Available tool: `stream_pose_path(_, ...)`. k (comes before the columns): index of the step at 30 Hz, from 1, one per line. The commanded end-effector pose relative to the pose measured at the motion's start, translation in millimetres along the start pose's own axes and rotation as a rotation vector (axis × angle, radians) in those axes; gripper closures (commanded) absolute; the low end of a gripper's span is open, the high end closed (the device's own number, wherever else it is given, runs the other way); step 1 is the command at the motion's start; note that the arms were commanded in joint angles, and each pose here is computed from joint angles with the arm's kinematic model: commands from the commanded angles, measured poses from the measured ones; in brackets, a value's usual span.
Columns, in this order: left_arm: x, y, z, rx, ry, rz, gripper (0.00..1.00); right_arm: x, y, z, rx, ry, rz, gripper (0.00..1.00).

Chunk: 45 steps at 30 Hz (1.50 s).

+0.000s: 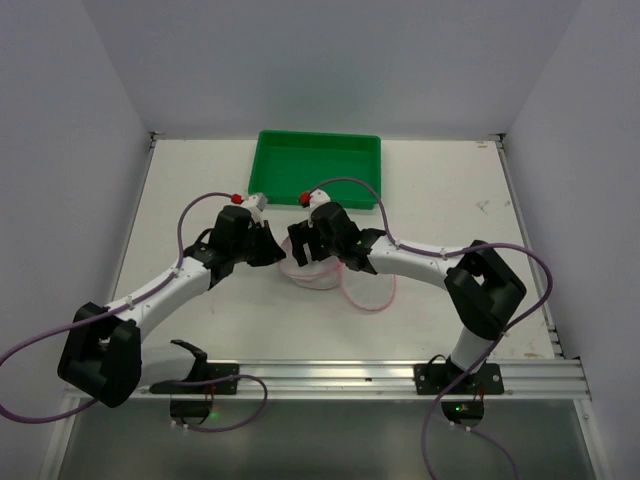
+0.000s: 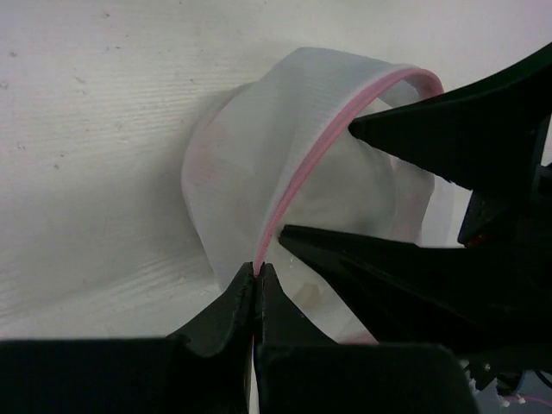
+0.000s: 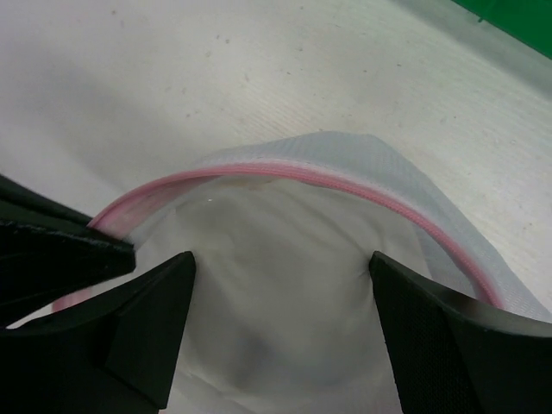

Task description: Unzip the laundry bag and remove the bra

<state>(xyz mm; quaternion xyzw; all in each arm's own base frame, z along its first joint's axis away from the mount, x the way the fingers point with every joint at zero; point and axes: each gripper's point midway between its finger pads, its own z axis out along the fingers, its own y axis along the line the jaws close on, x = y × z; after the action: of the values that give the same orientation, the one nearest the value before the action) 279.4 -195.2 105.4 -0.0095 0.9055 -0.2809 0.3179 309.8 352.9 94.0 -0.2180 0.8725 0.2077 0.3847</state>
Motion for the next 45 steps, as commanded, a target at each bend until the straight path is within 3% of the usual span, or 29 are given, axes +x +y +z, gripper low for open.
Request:
stream_pose_path(1, -7.6, -21.8, -8.2, 0.109, -0.035, -0.002, 1.00, 21.3, -22.7, 9.7, 0.123, 0.053, -0.036, 0.19)
stream_pose_path(2, -6.7, -22.6, -10.6, 0.114, -0.038, -0.004, 1.00, 23.2, -25.2, 10.8, 0.136, 0.058, -0.038, 0.22)
stream_pose_path(5, -6.1, -21.9, -13.9, 0.113, -0.050, -0.009, 1.00, 25.2, -25.1, 8.2, 0.134, 0.064, -0.044, 0.47)
stream_pose_path(6, -6.0, -21.4, -14.4, 0.111, -0.053, -0.009, 1.00, 24.6, -24.0, 6.5, 0.127, 0.062, -0.044, 0.64)
stream_pose_path(10, -3.3, -18.7, -13.8, 0.105, -0.053, -0.020, 1.00, 16.2, -17.8, -7.5, 0.089, 0.038, -0.046, 1.00)
stream_pose_path(15, 2.0, -10.4, -10.1, 0.071, -0.042, -0.040, 1.00, -4.9, 11.8, -44.5, -0.079, -0.013, -0.053, 1.00)
stream_pose_path(22, 5.3, -6.9, -7.2, 0.061, -0.037, -0.056, 1.00, -66.1, 58.6, -138.0, -0.354, -0.240, -0.052, 1.00)
stream_pose_path(26, 3.4, -16.6, -10.5, 0.106, -0.035, -0.052, 1.00, -102.7, 66.5, -179.2, -0.403, -0.409, -0.018, 1.00)
stream_pose_path(31, -3.9, -27.1, -23.7, 0.150, -0.073, -0.035, 1.00, -130.2, 59.9, -184.5, -0.358, -0.527, 0.016, 1.00)
stream_pose_path(36, -6.4, -46.6, -37.8, 0.224, -0.092, -0.043, 1.00, -132.1, 69.0, -161.1, -0.389, -0.479, 0.070, 1.00)
stream_pose_path(40, -1.0, -69.1, -41.9, 0.269, -0.109, -0.042, 1.00, -138.3, 83.4, -150.9, -0.483, -0.517, 0.184, 1.00)
stream_pose_path(45, 4.3, -54.4, -35.5, 0.194, -0.120, -0.067, 1.00, -153.8, 88.2, -161.2, -0.510, -0.568, 0.190, 1.00)
